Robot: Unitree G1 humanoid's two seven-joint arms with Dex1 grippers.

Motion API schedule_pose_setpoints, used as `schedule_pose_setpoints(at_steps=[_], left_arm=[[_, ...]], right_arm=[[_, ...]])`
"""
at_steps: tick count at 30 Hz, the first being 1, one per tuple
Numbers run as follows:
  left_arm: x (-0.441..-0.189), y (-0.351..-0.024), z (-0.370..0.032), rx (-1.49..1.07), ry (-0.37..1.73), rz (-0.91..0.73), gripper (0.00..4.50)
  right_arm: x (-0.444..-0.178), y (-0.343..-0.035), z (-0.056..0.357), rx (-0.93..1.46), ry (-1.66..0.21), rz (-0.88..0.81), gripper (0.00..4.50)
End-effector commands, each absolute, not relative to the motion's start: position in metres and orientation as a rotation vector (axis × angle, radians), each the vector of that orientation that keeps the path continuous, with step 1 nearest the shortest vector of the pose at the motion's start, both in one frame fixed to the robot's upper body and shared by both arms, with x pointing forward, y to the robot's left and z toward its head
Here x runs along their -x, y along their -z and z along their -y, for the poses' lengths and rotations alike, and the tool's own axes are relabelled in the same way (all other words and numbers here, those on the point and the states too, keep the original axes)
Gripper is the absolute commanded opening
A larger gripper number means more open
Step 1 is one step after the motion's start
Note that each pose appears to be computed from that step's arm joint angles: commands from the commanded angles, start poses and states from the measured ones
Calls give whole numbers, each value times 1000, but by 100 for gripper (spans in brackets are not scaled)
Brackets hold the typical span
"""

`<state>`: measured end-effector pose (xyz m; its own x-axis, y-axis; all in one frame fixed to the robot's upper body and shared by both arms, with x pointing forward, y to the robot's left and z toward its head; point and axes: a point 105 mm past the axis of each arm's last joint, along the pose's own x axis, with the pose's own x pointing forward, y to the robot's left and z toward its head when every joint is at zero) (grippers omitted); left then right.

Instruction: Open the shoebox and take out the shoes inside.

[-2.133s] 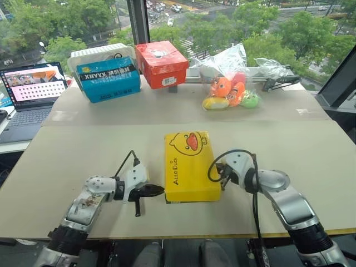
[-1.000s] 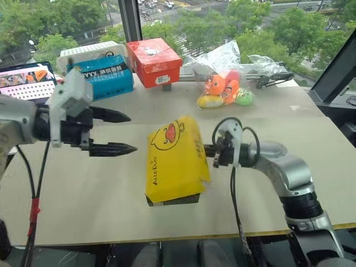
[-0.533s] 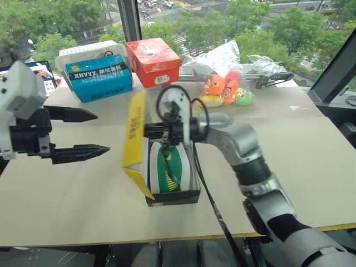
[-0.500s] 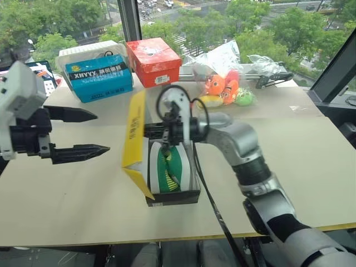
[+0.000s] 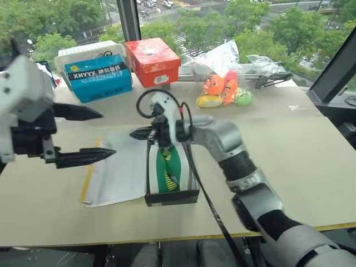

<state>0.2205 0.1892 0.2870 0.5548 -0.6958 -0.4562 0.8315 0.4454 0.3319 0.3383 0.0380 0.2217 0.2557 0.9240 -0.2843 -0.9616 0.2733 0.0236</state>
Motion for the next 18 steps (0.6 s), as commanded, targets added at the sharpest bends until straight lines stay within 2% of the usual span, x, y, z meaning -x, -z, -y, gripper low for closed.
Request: schedule_pose_setpoints(at_steps=[1,4,9,15,18], left_arm=[[-234,-270,-187,-595,966,-268,440],[-246,-254,-188,-621,975,-292,450],[-260,-221,-179,-616,1048,-335,450],[-276,-212,-169,-619,1098,-320,450],[-279,-210,-165,-620,1120,-315,450]], right_arm=[[-315,-226,-19,185,-1307,-350,0],[-309,-221,3,197,-1237,-435,72],[-292,-210,31,225,-1152,-537,245],[-283,-194,49,237,-1101,-569,447],[-283,-188,54,238,-1068,-577,449]])
